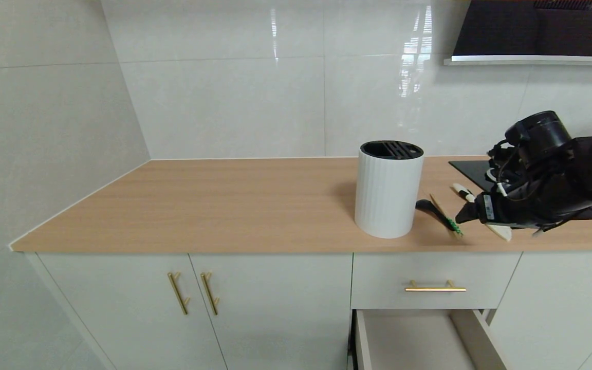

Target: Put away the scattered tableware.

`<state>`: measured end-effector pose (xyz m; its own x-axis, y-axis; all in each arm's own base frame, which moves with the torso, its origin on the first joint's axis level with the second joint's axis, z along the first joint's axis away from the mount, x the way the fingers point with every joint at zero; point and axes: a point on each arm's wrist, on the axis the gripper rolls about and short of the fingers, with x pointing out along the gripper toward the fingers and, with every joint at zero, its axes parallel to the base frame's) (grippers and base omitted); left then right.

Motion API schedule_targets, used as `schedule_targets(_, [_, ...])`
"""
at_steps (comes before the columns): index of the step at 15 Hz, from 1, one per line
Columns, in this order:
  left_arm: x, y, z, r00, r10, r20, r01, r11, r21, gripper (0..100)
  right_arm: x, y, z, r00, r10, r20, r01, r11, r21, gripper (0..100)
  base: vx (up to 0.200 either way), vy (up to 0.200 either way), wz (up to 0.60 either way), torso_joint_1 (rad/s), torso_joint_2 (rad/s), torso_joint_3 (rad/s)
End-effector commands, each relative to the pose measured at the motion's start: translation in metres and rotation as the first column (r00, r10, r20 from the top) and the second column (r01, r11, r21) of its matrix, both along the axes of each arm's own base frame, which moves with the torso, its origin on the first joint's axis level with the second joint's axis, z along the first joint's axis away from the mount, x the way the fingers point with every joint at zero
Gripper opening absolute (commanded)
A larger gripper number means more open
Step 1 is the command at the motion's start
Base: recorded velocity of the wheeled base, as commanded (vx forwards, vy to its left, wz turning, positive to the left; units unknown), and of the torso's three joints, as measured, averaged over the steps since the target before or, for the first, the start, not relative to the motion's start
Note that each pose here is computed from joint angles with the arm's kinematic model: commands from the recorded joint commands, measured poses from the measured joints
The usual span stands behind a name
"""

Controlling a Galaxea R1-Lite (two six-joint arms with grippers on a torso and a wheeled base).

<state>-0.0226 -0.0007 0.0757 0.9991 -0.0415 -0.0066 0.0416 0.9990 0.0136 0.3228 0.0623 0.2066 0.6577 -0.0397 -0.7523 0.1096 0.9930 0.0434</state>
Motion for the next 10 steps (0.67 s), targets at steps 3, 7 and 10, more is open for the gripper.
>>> schedule_targets(3, [0.000, 0.000, 0.000, 1.000, 0.000, -0.001, 0.000, 1.000, 0.000, 100, 0.038, 0.008, -0.046, 0.999, -0.023, -0.045, 0.023, 1.000, 0.003, 100, 0.000, 0.000, 0.00, 0.000, 0.00, 0.000])
schedule_targets(7, [0.000, 0.000, 0.000, 1.000, 0.000, -0.001, 0.000, 1.000, 0.000, 100, 0.057, 0.008, -0.067, 0.999, -0.046, -0.012, 0.046, 0.999, 0.017, 100, 0.000, 0.000, 0.00, 0.000, 0.00, 0.000])
schedule_targets(10, [0.000, 0.000, 0.000, 1.000, 0.000, -0.001, 0.000, 1.000, 0.002, 100, 0.069, 0.003, -0.079, 0.996, -0.088, 0.015, 0.088, 0.996, -0.007, 100, 0.000, 0.000, 0.00, 0.000, 0.00, 0.000])
